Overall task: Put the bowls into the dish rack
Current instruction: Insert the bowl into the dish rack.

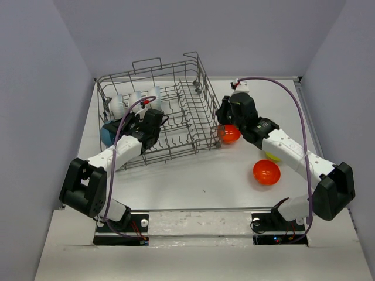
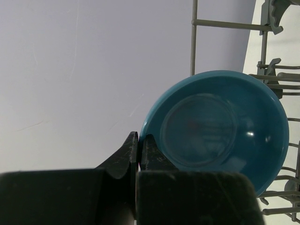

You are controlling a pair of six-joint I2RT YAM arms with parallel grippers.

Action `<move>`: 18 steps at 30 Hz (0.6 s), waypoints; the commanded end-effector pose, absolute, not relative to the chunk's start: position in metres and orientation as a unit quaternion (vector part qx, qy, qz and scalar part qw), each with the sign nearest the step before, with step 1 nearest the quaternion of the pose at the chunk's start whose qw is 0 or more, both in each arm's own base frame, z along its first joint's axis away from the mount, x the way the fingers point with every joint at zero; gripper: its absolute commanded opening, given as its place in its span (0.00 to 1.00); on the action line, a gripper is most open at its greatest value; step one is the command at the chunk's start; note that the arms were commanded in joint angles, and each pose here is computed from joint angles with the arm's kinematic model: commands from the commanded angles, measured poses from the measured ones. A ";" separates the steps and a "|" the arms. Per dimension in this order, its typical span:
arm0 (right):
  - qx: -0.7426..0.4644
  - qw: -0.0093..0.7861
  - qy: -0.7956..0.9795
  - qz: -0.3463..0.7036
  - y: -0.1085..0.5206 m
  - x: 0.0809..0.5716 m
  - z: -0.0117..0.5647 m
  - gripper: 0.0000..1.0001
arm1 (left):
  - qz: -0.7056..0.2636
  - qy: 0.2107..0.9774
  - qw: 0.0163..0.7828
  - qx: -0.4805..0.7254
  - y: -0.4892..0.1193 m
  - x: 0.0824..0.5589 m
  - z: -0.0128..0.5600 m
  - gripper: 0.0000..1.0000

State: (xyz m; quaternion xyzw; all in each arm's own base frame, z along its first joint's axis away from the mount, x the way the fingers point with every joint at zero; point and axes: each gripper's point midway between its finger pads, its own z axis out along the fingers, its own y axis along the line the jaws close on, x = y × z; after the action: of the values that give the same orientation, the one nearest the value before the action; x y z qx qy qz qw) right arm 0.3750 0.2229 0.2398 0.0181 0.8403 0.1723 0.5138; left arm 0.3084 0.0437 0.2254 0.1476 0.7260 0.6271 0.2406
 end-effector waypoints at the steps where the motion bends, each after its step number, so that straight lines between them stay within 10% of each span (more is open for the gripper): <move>1: 0.046 0.474 0.863 0.167 0.212 0.362 0.216 0.01 | 0.635 0.722 0.238 0.136 0.049 0.300 0.235 0.00; 18: 0.036 0.467 0.868 0.167 0.215 0.362 0.211 0.01 | 0.605 0.749 0.226 0.147 0.033 0.328 0.213 0.00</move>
State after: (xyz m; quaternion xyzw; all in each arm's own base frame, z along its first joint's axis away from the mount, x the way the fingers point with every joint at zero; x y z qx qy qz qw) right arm 0.3747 0.2235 0.2397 0.0165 0.8405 0.1740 0.5128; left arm 0.3234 0.0358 0.2080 0.1663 0.7369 0.6207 0.2098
